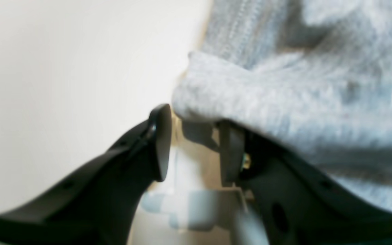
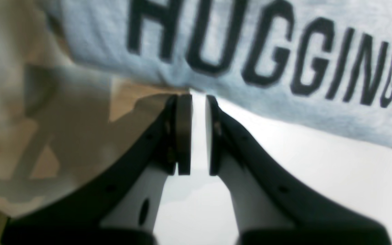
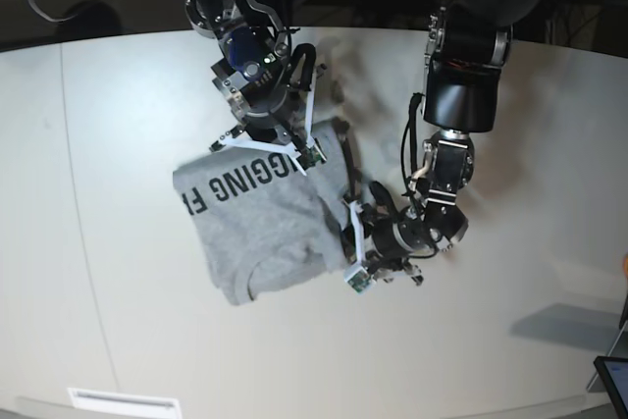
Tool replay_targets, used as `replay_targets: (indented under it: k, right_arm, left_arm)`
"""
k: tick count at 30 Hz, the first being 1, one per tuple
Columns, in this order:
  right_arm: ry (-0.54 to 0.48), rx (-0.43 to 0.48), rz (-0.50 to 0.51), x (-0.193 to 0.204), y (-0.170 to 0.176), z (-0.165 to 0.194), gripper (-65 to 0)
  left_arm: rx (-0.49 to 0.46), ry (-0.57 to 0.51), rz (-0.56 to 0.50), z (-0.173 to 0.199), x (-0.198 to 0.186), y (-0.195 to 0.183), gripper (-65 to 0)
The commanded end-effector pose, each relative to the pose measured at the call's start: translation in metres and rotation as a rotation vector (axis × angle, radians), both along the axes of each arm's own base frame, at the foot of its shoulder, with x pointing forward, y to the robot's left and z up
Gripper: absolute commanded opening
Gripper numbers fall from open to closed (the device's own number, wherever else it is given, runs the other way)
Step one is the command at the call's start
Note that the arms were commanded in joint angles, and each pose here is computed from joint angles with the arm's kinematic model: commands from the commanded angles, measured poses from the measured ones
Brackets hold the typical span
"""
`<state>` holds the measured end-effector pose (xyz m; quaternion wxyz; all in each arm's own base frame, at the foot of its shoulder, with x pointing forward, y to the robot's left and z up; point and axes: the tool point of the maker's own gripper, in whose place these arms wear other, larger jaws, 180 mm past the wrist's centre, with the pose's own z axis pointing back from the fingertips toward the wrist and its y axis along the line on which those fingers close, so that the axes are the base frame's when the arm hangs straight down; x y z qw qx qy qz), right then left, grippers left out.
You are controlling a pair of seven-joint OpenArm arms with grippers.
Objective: Fold the T-shirt properly
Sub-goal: 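Hold the shirt with both grippers and rotate it to square it, then regrasp the shirt's edges with both grippers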
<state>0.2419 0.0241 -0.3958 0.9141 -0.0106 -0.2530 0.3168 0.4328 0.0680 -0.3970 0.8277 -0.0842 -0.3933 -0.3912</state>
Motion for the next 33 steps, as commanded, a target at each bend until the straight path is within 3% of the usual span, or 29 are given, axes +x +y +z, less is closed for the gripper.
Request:
replay_targets:
  k: [1,7,13,18,24,28,33]
  right_arm:
    - [-0.038,0.028,-0.002,0.009,0.007,0.012,-58.6]
    - [-0.079,0.040,-0.015,0.013,0.002,0.025,-58.6]
    - [-0.083,0.024,-0.070,0.014,-0.021,0.024,-58.6]
    - [-0.085,0.022,-0.158,0.012,-0.048,0.024,-58.6]
    - [-0.146,-0.052,-0.246,0.032,-0.103,0.032,-58.6]
    - [-0.183,-0.089,-0.304,0.047,-0.134,0.040,-58.6]
    - [-0.187,-0.134,-0.307,0.064,-0.151,0.036,-58.6]
  left_arm:
    - [-0.042,-0.075,0.000,0.027,0.020,-0.007,-42.0]
    - [-0.078,-0.120,-0.002,0.050,0.040,-0.016,-42.0]
    - [-0.037,-0.180,0.012,0.068,0.046,0.007,-42.0]
    - [0.063,-0.176,0.026,0.061,0.023,0.038,-42.0]
    - [0.183,-0.178,0.000,0.053,-0.029,0.054,-42.0]
    - [0.186,-0.168,-0.026,0.045,-0.057,0.046,-42.0]
    - [0.173,-0.131,-0.033,0.031,-0.074,0.041,-42.0]
